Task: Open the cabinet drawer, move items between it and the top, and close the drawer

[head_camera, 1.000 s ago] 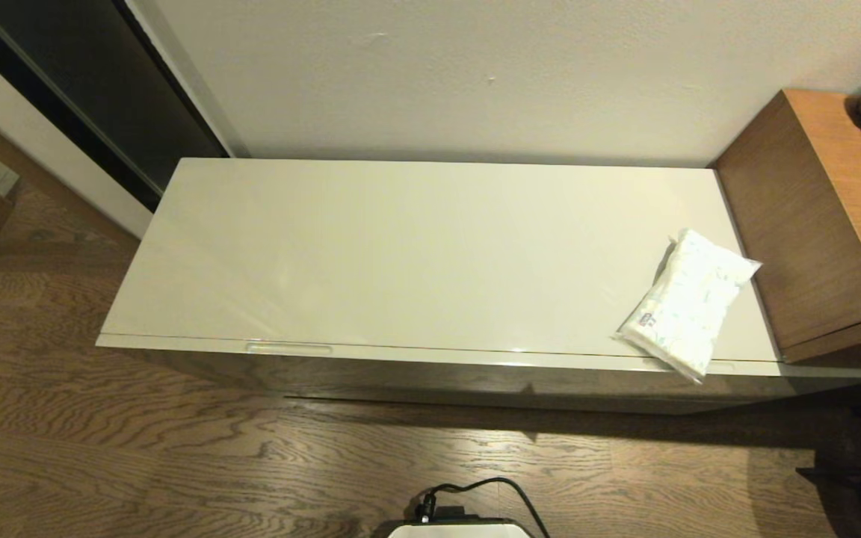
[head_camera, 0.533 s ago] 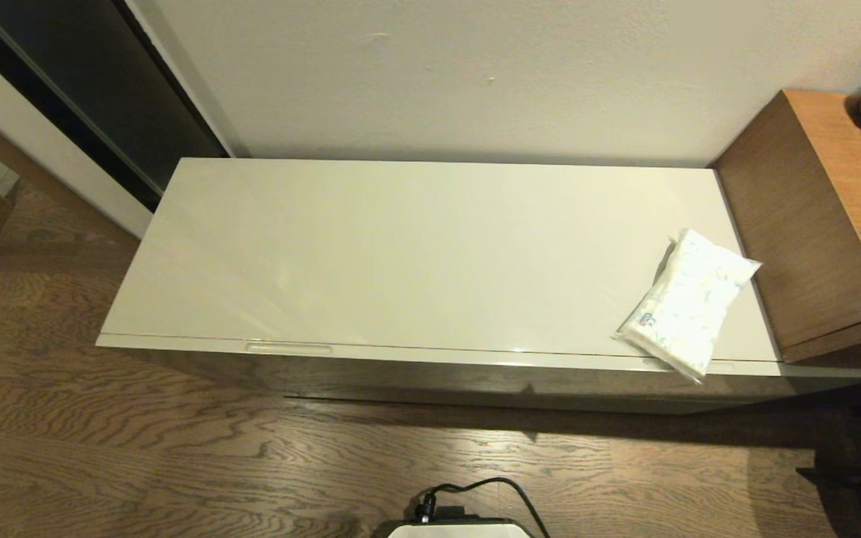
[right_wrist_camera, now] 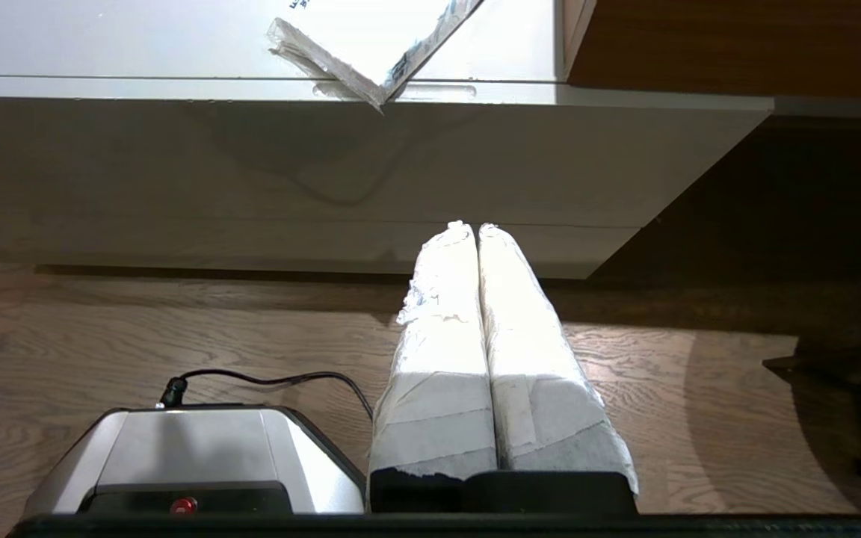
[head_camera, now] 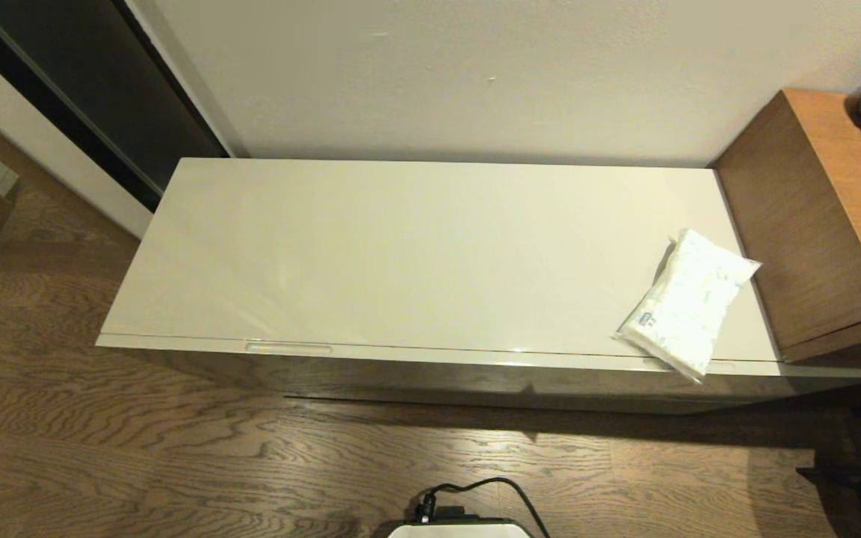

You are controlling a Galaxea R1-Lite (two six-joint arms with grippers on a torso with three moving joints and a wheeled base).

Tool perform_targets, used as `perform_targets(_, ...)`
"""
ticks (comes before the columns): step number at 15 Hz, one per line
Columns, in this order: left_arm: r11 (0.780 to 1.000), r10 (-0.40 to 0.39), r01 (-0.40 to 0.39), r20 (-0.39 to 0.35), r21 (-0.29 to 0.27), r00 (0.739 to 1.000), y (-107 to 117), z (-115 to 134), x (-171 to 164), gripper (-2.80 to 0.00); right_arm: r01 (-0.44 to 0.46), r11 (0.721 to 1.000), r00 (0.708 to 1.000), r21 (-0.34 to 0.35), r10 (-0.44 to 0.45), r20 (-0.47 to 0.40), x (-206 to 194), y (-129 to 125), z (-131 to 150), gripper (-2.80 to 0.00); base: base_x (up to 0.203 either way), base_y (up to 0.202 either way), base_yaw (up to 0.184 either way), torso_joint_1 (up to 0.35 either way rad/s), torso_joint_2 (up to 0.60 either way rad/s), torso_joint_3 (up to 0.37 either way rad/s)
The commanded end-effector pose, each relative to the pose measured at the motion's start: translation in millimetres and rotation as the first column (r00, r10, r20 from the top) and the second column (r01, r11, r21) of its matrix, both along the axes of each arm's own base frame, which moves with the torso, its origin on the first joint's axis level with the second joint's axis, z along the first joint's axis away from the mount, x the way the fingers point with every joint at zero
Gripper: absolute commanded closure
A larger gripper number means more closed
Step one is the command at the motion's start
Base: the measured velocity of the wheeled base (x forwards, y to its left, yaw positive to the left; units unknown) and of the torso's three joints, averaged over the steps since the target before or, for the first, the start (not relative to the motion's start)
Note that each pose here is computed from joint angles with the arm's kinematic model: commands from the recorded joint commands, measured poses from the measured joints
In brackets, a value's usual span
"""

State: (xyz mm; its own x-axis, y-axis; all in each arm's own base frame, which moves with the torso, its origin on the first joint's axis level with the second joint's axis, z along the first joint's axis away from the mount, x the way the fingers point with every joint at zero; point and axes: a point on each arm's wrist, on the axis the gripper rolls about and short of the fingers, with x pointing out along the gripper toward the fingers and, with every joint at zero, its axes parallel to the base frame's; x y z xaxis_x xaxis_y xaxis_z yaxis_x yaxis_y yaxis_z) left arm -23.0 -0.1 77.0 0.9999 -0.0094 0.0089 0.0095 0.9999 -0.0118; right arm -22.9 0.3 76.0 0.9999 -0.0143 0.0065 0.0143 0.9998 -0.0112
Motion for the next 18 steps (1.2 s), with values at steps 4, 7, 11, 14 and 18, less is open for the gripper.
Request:
perform_targets(4, 1.000, 0.000, 0.000, -0.001, -0.003, 1.000, 0.0, 0.0, 0.1, 0.00, 0.000, 1.000, 1.000, 0.004, 0.000, -0.003, 0.1, 0.0, -0.2, 0.00, 0.000, 0.000, 0.000, 0.000, 0.00, 0.000)
perform_targets(7, 1.000, 0.000, 0.000, -0.001, -0.003, 1.000, 0.0, 0.0, 0.1, 0.00, 0.000, 1.000, 1.000, 0.005, 0.000, -0.002, 0.1, 0.0, 0.0, 0.00, 0.000, 0.000, 0.000, 0.000, 0.00, 0.000)
perform_targets(11, 1.000, 0.000, 0.000, -0.001, -0.003, 1.000, 0.0, 0.0, 0.1, 0.00, 0.000, 1.000, 1.000, 0.005, 0.000, -0.002, 0.1, 0.0, 0.0, 0.00, 0.000, 0.000, 0.000, 0.000, 0.00, 0.000)
perform_targets(14, 1.000, 0.000, 0.000, -0.001, -0.003, 1.000, 0.0, 0.0, 0.1, 0.00, 0.000, 1.000, 1.000, 0.004, 0.000, -0.002, 0.1, 0.0, 0.0, 0.00, 0.000, 0.000, 0.000, 0.000, 0.00, 0.000)
perform_targets(18, 1.000, 0.000, 0.000, -0.001, -0.002, 1.000, 0.0, 0.0, 0.1, 0.00, 0.001, 1.000, 1.000, 0.011, -0.001, -0.002, 0.1, 0.0, 0.0, 0.00, 0.000, 0.000, 0.000, 0.000, 0.00, 0.000)
